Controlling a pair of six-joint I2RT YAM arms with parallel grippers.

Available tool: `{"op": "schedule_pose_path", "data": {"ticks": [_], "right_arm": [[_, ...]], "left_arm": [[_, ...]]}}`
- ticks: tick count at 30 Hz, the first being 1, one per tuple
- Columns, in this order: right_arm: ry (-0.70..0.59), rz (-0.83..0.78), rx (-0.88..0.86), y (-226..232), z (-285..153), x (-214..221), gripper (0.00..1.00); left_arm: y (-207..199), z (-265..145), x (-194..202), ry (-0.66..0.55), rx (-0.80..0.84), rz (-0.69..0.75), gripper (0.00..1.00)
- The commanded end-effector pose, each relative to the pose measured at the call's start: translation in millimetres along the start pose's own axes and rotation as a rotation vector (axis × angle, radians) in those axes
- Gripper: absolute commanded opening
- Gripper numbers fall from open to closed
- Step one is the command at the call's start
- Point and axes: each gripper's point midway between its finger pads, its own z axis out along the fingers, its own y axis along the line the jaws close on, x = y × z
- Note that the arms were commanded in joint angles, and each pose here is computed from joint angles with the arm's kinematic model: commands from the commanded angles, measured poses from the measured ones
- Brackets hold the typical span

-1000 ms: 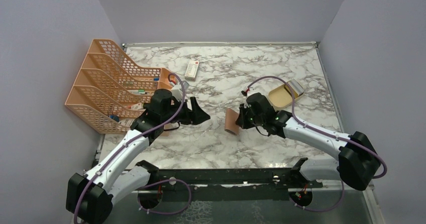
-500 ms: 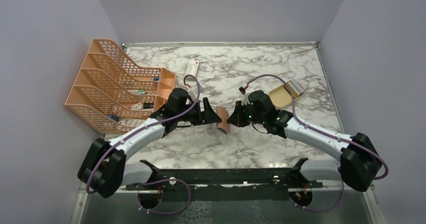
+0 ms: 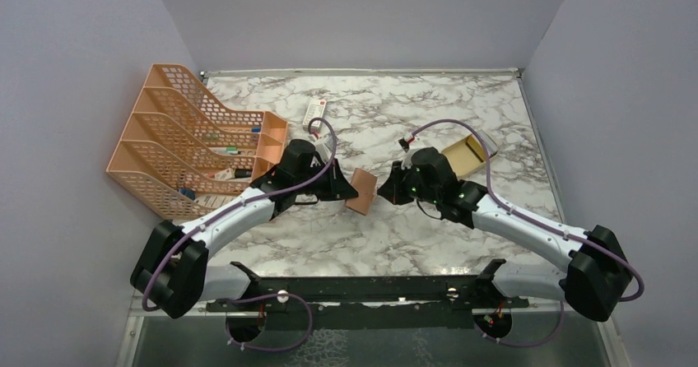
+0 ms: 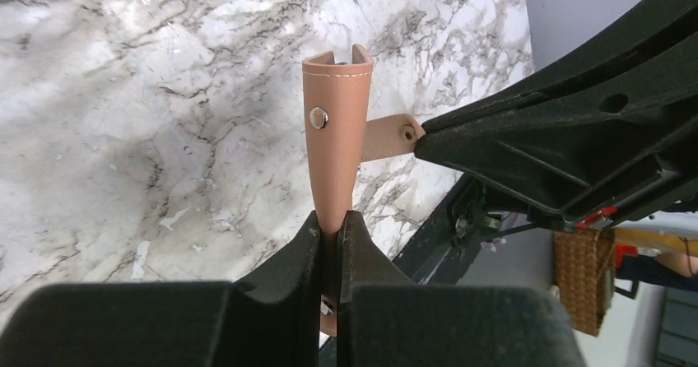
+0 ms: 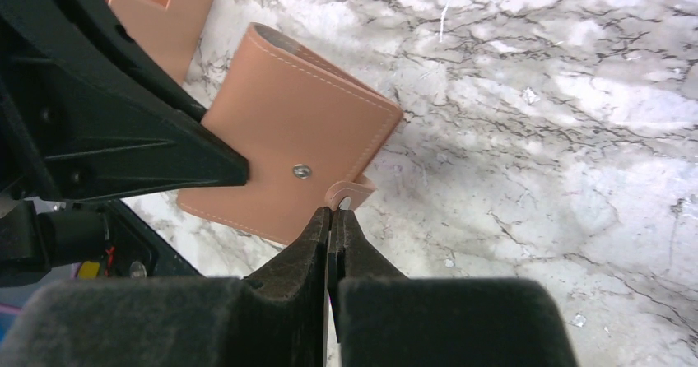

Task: Put the credit cards into the card holder
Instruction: Open the card holder at the center of the board.

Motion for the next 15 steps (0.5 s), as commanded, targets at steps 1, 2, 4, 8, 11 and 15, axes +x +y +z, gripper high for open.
{"op": "schedule_pose_path", "data": {"ticks": [1, 2, 4, 8, 11, 15], "right_arm": [[-0.054, -0.025, 0.082, -17, -7, -4, 0.01], [-0.047, -0.029, 0.083, -19, -6, -1, 0.01], [-0.030, -0.037, 0.068, -17, -4, 4, 0.01], [-0.029, -0.041, -0.002, -7, -5, 7, 0.01], [-0.041, -0.029, -0.032, -4, -4, 10, 0.01], [-0.005, -0.017, -0.037, -5, -1, 19, 0.01]], "left_arm": [[11, -10, -4, -0.047, -0.078, 0.054, 0.00], [14, -9, -4, -0.048, -0.092, 0.053, 0.00], [20, -7, -2, -0.042, -0.113, 0.046, 0.03], [33, -5, 1, -0.023, -0.170, 0.055, 0.43], [48, -6, 3, -0.002, -0.244, 0.066, 0.54], [44, -7, 5, 0.015, -0.241, 0.056, 0.64]]}}
